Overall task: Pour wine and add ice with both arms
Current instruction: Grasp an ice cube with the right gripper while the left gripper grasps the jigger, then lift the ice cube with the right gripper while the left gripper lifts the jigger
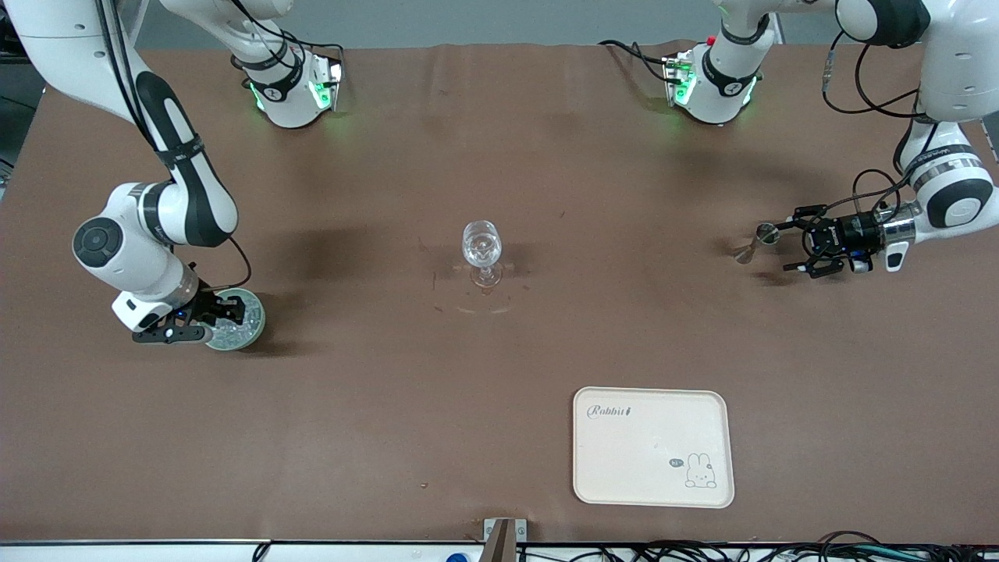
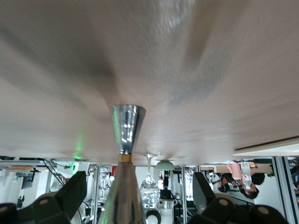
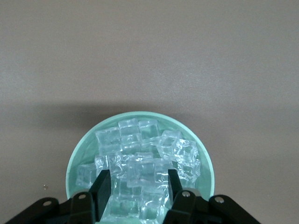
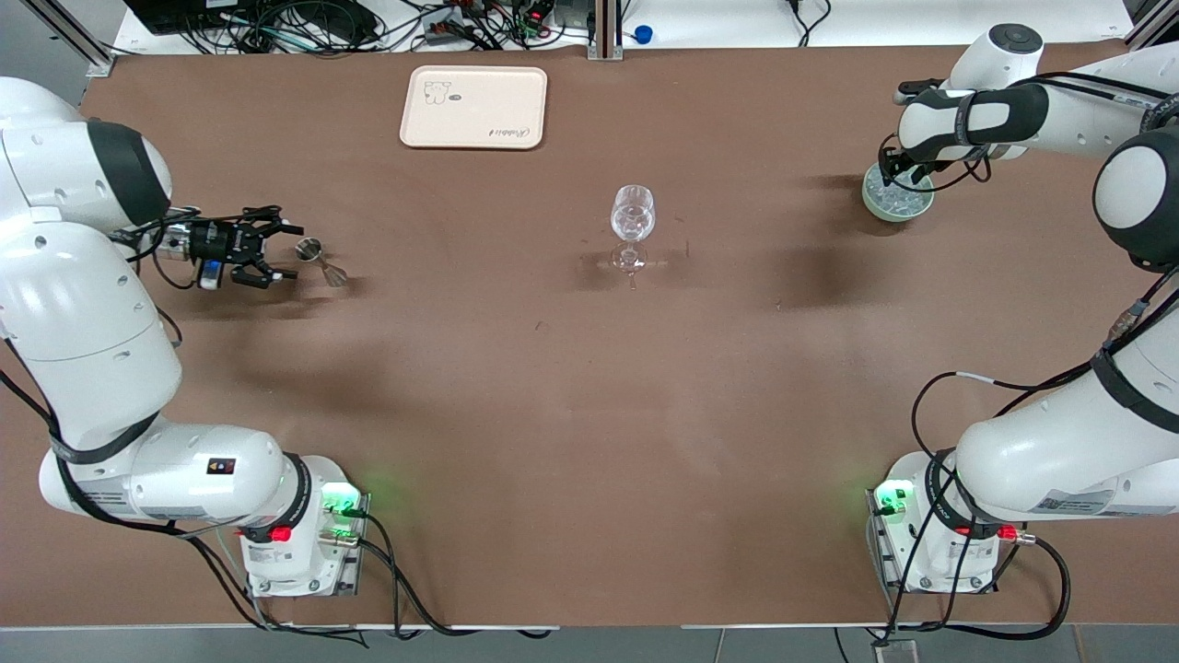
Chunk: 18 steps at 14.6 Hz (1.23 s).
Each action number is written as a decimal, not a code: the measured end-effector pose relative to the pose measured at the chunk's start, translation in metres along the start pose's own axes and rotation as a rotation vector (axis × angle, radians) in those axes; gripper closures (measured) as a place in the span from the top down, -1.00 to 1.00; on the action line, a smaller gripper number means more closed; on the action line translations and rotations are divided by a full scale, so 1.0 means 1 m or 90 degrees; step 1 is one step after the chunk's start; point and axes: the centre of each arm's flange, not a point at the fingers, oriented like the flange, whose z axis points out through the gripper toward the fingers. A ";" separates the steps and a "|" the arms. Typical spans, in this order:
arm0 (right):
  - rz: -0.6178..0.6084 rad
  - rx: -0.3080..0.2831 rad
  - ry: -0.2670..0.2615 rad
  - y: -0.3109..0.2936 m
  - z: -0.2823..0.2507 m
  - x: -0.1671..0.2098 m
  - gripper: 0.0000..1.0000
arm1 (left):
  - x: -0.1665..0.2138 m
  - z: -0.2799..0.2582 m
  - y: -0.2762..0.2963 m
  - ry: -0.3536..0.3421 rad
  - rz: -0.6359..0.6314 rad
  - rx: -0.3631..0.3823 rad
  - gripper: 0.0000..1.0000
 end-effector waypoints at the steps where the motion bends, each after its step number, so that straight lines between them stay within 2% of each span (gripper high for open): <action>1: 0.000 0.000 0.000 0.000 0.001 0.000 0.16 | 0.000 0.007 -0.001 -0.010 -0.002 -0.017 1.00; 5: 0.000 0.000 0.000 0.000 0.002 0.000 0.15 | 0.011 0.037 -0.018 -0.020 0.031 -0.034 1.00; 7: 0.000 0.000 0.002 0.000 0.001 0.000 0.00 | 0.017 0.040 -0.030 -0.023 0.035 -0.035 1.00; 11: 0.000 -0.001 0.003 0.001 0.001 0.001 -0.03 | 0.019 0.037 -0.032 -0.022 0.032 -0.041 1.00; 15: 0.001 -0.001 0.005 0.001 0.002 0.001 -0.03 | 0.019 0.034 -0.033 -0.030 0.028 -0.046 0.82; 17: 0.000 -0.001 0.005 0.001 0.004 0.001 -0.04 | 0.019 0.030 -0.035 -0.040 0.025 -0.052 0.49; 18: 0.000 -0.001 0.006 0.001 0.005 0.001 -0.11 | 0.020 0.029 -0.036 -0.040 0.024 -0.054 0.48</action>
